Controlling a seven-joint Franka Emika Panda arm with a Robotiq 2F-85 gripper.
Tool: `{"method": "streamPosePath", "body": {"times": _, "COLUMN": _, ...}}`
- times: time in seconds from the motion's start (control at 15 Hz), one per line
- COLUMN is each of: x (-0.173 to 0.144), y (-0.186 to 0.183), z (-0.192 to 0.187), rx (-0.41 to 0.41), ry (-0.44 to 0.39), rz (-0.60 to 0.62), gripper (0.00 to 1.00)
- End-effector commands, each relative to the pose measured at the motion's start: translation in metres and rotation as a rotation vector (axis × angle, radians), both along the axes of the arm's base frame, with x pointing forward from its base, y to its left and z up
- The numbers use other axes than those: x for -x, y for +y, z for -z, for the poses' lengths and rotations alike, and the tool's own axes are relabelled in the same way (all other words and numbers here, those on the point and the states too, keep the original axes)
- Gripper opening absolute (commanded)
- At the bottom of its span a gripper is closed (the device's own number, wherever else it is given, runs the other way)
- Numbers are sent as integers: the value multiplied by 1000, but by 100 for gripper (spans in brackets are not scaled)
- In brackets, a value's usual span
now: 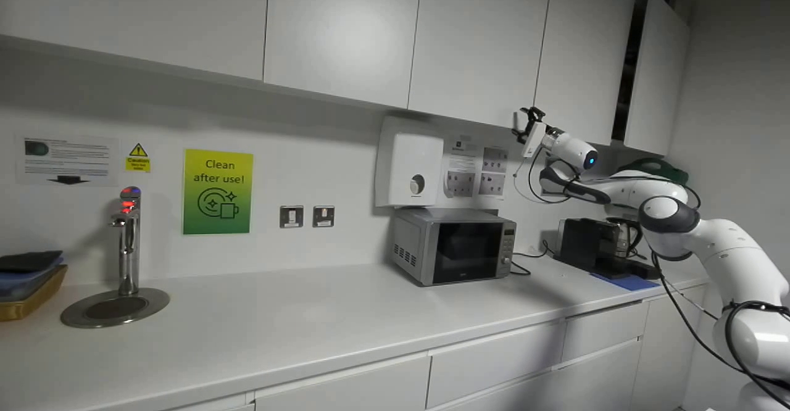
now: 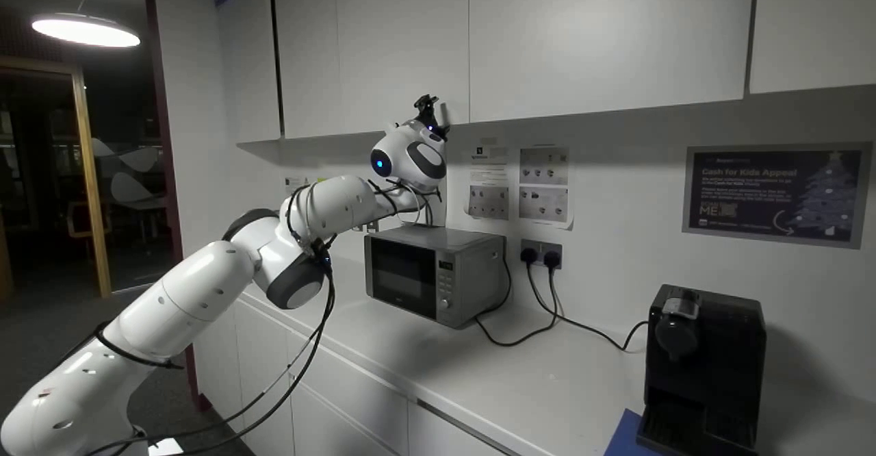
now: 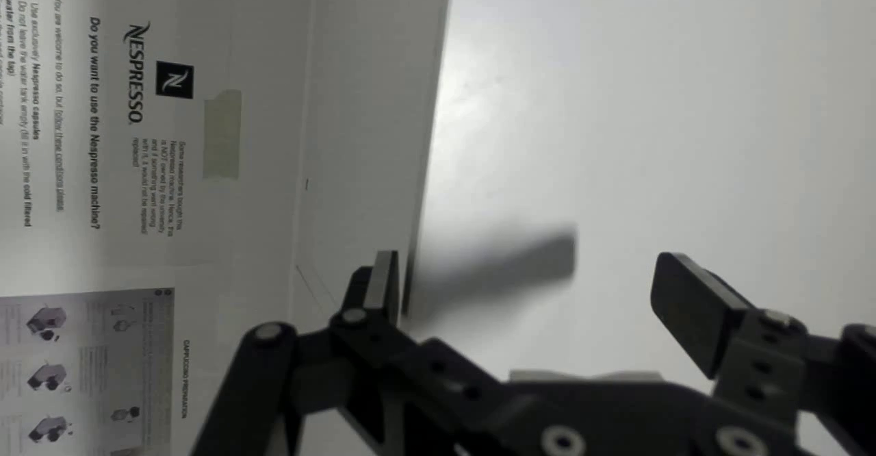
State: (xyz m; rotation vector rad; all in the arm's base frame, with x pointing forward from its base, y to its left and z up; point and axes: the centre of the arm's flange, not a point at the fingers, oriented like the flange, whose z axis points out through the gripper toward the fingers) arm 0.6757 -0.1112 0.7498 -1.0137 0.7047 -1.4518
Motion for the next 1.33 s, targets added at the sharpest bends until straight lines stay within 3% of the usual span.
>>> {"method": "streamPosePath", "body": {"times": 0.0, "x": 23, "y": -2, "z": 3, "rx": 51, "ry": -76, "rz": 10, "gripper": 100}}
{"method": "streamPosePath", "body": {"times": 0.53, "x": 52, "y": 18, "z": -7, "rx": 97, "ry": -178, "rz": 6, "gripper": 100}}
{"method": "streamPosePath", "body": {"times": 1.27, "x": 69, "y": 45, "z": -4, "rx": 117, "ry": -226, "rz": -33, "gripper": 100}}
